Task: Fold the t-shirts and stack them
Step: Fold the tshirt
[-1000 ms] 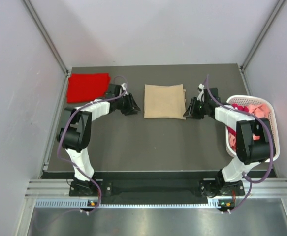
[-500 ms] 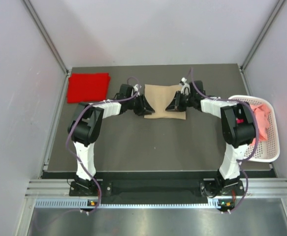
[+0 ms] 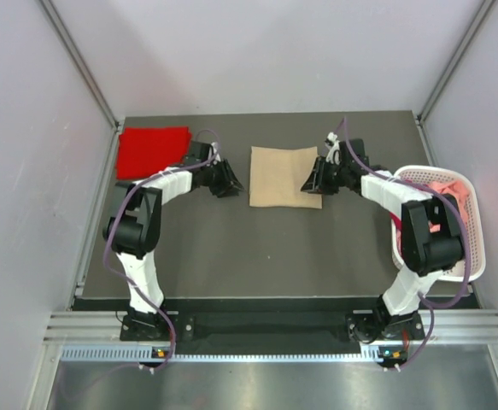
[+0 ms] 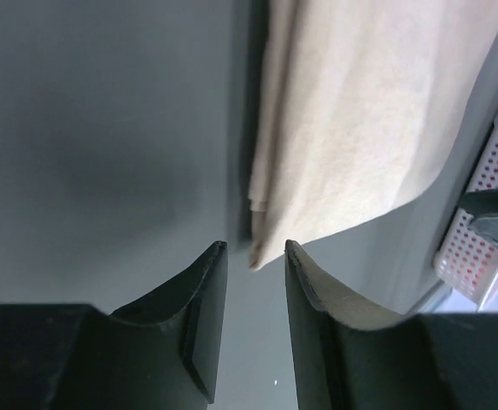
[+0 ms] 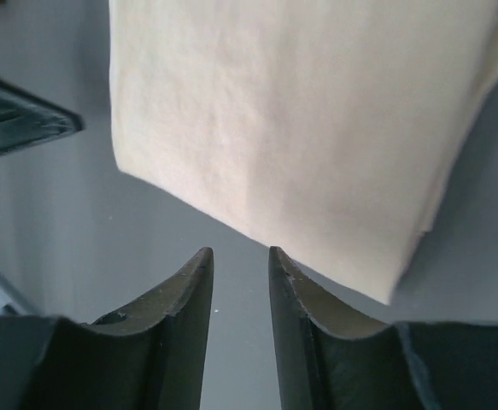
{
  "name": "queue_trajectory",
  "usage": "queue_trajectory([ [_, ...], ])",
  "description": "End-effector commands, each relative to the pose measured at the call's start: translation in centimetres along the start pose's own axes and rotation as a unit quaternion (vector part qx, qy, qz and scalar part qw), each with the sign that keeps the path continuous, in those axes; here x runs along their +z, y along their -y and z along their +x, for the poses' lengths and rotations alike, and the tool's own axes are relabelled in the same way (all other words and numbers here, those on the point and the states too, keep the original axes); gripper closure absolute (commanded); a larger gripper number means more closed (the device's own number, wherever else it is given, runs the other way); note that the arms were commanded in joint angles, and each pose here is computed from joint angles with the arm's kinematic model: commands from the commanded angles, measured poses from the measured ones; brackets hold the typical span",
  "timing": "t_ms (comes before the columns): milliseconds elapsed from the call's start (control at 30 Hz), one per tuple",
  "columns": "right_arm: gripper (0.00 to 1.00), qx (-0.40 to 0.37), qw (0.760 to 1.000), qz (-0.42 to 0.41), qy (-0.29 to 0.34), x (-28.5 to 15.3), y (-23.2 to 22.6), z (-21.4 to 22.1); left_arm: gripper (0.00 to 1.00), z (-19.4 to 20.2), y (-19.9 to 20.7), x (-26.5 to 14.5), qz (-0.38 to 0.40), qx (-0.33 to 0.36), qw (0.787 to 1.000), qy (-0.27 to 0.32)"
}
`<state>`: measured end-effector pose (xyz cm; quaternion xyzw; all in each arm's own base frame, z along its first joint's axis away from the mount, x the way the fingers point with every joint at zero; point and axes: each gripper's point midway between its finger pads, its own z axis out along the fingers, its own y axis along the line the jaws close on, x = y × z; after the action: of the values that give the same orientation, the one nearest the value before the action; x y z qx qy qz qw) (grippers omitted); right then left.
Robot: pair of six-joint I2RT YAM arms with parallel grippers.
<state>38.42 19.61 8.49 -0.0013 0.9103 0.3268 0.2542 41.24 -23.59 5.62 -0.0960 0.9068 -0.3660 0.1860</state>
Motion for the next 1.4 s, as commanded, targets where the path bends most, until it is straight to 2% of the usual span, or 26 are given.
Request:
queue_trajectory([
  [0, 0.66, -0.014, 0.995, 0.090, 0.028, -1.9, 3.1, -0.7, 0.62, -3.2, 2.4, -4.3, -0.015, 0.038, 0.998, 0.052],
  [267, 0.65, -0.001, 0.987, 0.156, 0.029, -1.8, 6.8, 0.7, 0.61, -3.3, 3.2, -7.6, -0.022, 0.048, 0.997, 0.062],
  [467, 0.67, -0.008, 0.985, 0.172, 0.023, -1.6, 8.1, 2.2, 0.61, -2.4, 2.2, -7.3, -0.018, 0.038, 0.998, 0.056],
  [733, 0.83, -0.014, 0.989, 0.140, 0.031, -1.0, 7.6, 2.9, 0.60, -3.0, 2.5, -5.1, 0.022, 0.035, 0.998, 0.049],
  [800, 0.92, -0.015, 0.991, 0.127, 0.035, -0.7, 7.3, 2.7, 0.61, -3.2, 2.3, -4.9, 0.017, 0.032, 0.998, 0.050],
  [900, 1.00, -0.010, 0.993, 0.110, 0.033, -0.4, 6.8, 3.0, 0.61, -3.5, 1.8, -4.7, 0.011, 0.027, 0.998, 0.050],
  [1167, 1.00, -0.014, 0.998, 0.057, 0.010, 0.1, 2.5, 6.8, 0.61, -3.4, -0.4, -5.1, -0.020, 0.017, 0.998, 0.050],
  [1267, 1.00, -0.007, 0.998, 0.063, -0.003, -0.5, 2.1, 7.7, 0.61, -3.4, -0.7, -5.3, -0.022, 0.013, 0.998, 0.051],
  [1333, 0.89, -0.012, 0.998, 0.069, 0.003, -1.1, 1.8, 6.9, 0.60, -3.4, -0.5, -5.1, -0.014, 0.018, 0.998, 0.050],
  [1367, 0.79, -0.014, 0.997, 0.081, 0.006, -1.6, 2.2, 6.4, 0.60, -3.4, -0.4, -5.0, -0.010, 0.019, 0.999, 0.048],
])
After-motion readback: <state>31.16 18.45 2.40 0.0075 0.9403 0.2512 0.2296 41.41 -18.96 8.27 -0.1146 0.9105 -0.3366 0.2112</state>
